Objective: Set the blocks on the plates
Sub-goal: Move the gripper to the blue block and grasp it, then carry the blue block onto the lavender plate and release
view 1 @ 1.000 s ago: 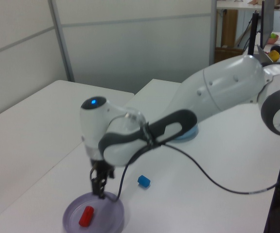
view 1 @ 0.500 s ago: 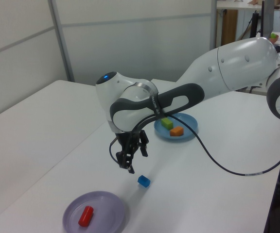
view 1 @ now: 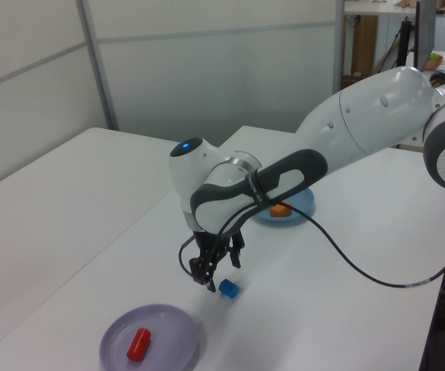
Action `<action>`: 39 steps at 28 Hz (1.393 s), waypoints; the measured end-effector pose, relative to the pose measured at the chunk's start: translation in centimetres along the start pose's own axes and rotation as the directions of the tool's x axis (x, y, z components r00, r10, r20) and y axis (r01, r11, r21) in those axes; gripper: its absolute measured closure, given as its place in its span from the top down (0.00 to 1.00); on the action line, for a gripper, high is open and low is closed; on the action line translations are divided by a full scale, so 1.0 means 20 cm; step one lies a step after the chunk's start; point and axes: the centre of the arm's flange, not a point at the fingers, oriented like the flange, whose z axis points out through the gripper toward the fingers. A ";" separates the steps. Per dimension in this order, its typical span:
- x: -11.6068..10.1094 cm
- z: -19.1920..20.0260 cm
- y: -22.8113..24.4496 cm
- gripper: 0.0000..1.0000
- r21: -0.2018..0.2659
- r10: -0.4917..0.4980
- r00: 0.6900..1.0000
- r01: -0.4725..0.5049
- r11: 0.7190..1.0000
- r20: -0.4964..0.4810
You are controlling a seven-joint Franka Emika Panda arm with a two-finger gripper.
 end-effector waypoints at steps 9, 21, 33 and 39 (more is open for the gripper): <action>-0.01 0.04 -0.02 0.83 0.004 -0.006 1.000 0.006 1.000 -0.011; -0.04 0.11 -0.02 0.67 -0.008 -0.013 1.000 0.013 1.000 0.016; -0.04 0.11 -0.03 0.39 -0.007 -0.015 1.000 0.015 1.000 0.014; -0.02 0.03 -0.02 0.39 0.003 -0.009 1.000 0.009 1.000 -0.013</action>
